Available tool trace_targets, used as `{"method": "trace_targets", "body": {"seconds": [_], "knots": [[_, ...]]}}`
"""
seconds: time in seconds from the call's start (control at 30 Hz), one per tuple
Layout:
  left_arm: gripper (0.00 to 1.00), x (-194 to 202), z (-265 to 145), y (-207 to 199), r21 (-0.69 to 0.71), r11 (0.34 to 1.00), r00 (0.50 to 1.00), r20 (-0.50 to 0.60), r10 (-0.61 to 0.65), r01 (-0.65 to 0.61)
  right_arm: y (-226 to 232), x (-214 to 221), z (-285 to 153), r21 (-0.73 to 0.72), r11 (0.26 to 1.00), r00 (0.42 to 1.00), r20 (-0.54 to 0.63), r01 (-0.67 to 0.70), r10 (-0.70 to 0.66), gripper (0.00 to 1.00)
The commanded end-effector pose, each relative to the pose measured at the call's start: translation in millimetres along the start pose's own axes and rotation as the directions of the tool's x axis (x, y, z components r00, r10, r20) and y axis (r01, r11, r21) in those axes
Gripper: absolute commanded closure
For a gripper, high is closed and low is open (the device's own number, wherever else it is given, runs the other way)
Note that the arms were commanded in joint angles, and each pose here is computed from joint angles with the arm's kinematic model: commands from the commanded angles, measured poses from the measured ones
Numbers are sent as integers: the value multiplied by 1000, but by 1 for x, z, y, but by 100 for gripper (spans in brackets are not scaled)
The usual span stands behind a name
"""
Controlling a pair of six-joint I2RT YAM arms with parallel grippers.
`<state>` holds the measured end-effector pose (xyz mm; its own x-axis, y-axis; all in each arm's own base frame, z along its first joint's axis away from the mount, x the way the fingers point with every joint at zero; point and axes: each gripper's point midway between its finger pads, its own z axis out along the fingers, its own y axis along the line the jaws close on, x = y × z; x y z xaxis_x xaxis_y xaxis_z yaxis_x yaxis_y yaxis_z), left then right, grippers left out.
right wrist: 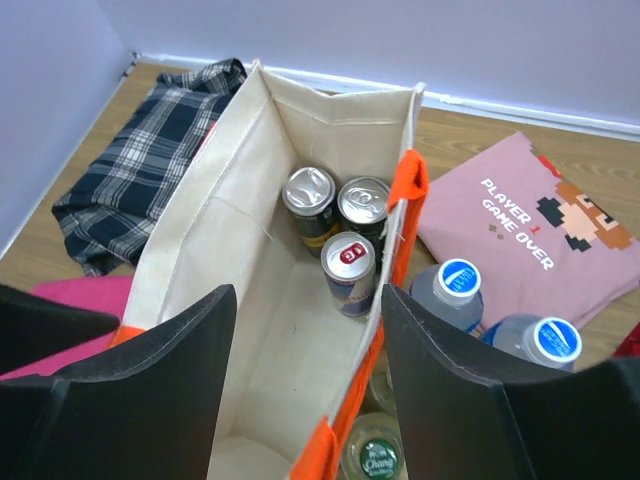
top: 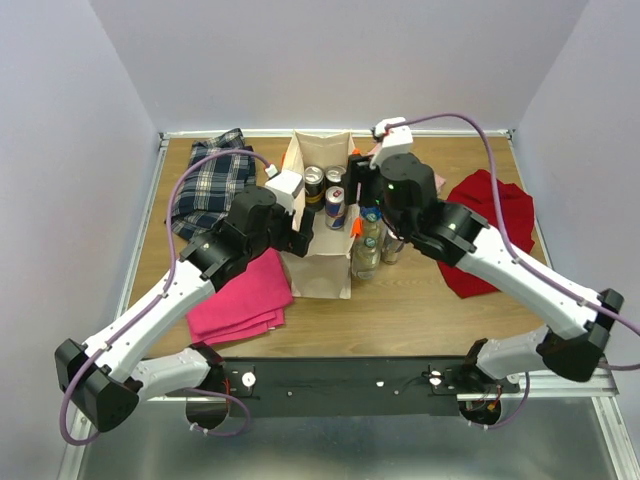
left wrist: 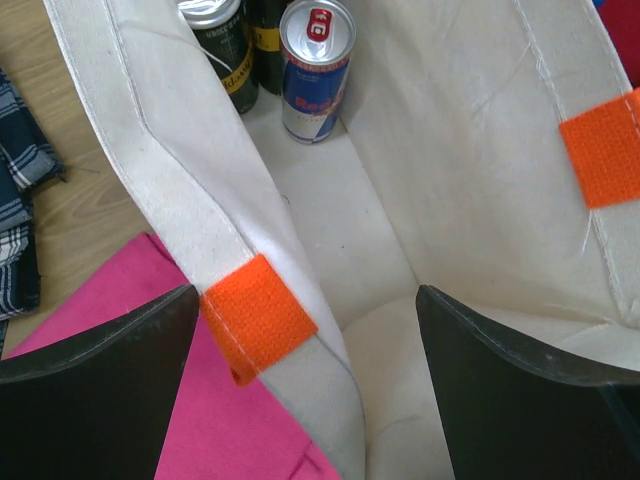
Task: Take the beverage out of the canvas bag
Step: Place the drink at the center of the board, then take out the drink from the canvas bag.
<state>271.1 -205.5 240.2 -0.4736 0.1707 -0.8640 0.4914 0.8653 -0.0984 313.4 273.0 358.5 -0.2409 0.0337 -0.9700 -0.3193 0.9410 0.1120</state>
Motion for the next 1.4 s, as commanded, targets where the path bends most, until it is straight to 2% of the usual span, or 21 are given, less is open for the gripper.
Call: {"method": "trace_targets", "body": {"seconds": [0.0, 0.07, 0.1, 0.3, 0.37, 0.4, 0.53, 0.6, 0.73, 0.8, 0.83, 0.93, 1.2, 1.23, 1.37], "knots": [[1, 7, -10, -7, 53, 999, 1000, -2, 8, -7, 18, 8, 22, -13, 996, 993, -70, 91, -91, 32], [1, 8, -13, -6, 50, 999, 1000, 0, 6, -6, 27, 16, 36, -18, 994, 988, -103, 109, -111, 32], [1, 8, -14, -5, 46, 999, 1000, 2, 6, -6, 31, 7, 37, -24, 994, 990, -95, 104, -106, 32], [1, 10, -18, 4, -1, 1000, 1000, 10, 7, -7, 53, 36, 65, -71, 988, 971, -189, 138, -149, 32], [4, 9, -18, 5, -7, 1000, 1000, 11, 7, -7, 58, 38, 70, -76, 988, 968, -201, 137, -150, 32], [6, 9, -18, 6, -13, 1000, 1000, 12, 6, -5, 58, 47, 74, -73, 987, 961, -226, 145, -158, 32], [28, 9, -16, 10, -35, 999, 1000, 4, 5, -5, 62, 52, 80, -76, 987, 959, -238, 139, -153, 32], [32, 8, -17, 11, -45, 999, 1000, 6, 5, -5, 63, 56, 80, -78, 988, 958, -245, 136, -152, 32], [53, 6, -22, 16, -71, 997, 1000, 22, 6, -4, 63, 58, 81, -78, 988, 959, -244, 129, -145, 33], [60, 6, -23, 19, -81, 997, 1000, 24, 7, -5, 63, 58, 81, -77, 989, 959, -244, 130, -145, 33], [70, 6, -24, 19, -83, 997, 1000, 25, 9, -7, 63, 58, 81, -77, 989, 959, -244, 130, -145, 33], [83, 6, -26, 19, -82, 996, 1000, 20, 20, -18, 63, 61, 81, -79, 988, 957, -251, 133, -148, 33], [90, -3, -38, 19, -69, 997, 997, 57, 45, -41, 67, 69, 82, -99, 987, 951, -269, 127, -150, 33], [93, -3, -40, 18, -65, 997, 997, 60, 46, -42, 67, 72, 83, -100, 987, 949, -277, 128, -152, 33], [94, 0, -41, 16, -47, 998, 997, 56, 48, -45, 70, 77, 85, -110, 986, 945, -290, 125, -153, 33]]}}
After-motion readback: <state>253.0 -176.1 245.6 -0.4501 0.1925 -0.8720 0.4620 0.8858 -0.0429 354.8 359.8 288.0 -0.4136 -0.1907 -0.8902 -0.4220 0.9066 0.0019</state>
